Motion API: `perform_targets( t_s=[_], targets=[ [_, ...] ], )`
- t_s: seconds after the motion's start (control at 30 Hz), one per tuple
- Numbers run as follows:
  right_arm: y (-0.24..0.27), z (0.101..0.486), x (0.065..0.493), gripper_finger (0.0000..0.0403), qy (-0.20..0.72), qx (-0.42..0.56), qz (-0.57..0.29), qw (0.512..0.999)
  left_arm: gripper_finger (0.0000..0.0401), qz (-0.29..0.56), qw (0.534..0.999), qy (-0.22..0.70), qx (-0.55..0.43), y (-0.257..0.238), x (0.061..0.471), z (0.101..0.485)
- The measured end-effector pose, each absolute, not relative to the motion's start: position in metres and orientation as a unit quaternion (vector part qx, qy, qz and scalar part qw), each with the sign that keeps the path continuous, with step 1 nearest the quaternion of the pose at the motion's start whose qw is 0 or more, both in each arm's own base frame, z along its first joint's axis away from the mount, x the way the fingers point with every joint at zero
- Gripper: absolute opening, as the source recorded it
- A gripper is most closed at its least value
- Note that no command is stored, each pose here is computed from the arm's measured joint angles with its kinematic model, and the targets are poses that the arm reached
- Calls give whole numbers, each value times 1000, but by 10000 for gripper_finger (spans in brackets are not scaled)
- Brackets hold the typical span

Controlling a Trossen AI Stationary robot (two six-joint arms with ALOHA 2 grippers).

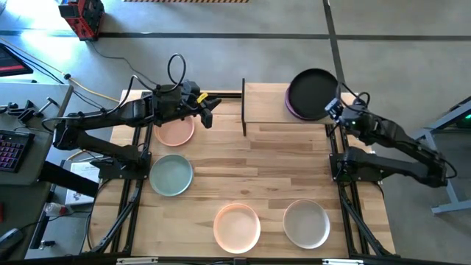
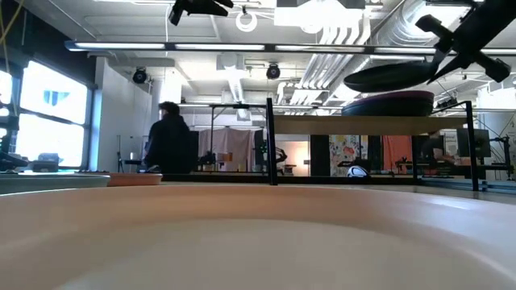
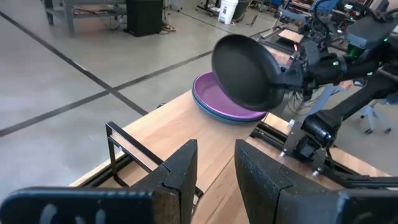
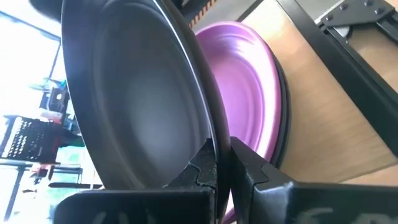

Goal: Place and stack plates onto a shelf
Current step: Stack the black plate on top of the purple plate on the shelf

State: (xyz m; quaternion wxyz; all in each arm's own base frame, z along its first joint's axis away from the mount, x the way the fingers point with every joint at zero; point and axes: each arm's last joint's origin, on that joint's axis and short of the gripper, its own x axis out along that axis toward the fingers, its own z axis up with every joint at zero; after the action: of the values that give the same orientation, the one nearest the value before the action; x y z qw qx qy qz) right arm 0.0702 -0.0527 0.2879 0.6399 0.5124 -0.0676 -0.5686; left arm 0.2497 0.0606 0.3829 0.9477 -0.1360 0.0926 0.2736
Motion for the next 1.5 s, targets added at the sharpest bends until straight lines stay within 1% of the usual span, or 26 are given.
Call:
perform_targets(
  t_s=[0.33, 0.6, 1.03, 1.27, 1.5],
  targets=[
    [-61, 283, 80, 0, -55, 503, -598, 622, 97, 271, 951, 100, -112, 61, 250, 383],
    [-62, 283, 80, 2, -52, 499, -602, 621, 97, 271, 951, 100, -112, 61, 250, 383],
    [-62, 283, 79, 75, -58, 493, -608, 620, 97, 273, 950, 99, -114, 61, 250, 383],
    [-62, 285, 81, 95, -50, 487, -597, 635, 97, 273, 950, 97, -115, 61, 250, 383],
    [-62, 284, 81, 108, -10, 462, -589, 663, 97, 275, 948, 93, -129, 61, 250, 383]
  ],
)
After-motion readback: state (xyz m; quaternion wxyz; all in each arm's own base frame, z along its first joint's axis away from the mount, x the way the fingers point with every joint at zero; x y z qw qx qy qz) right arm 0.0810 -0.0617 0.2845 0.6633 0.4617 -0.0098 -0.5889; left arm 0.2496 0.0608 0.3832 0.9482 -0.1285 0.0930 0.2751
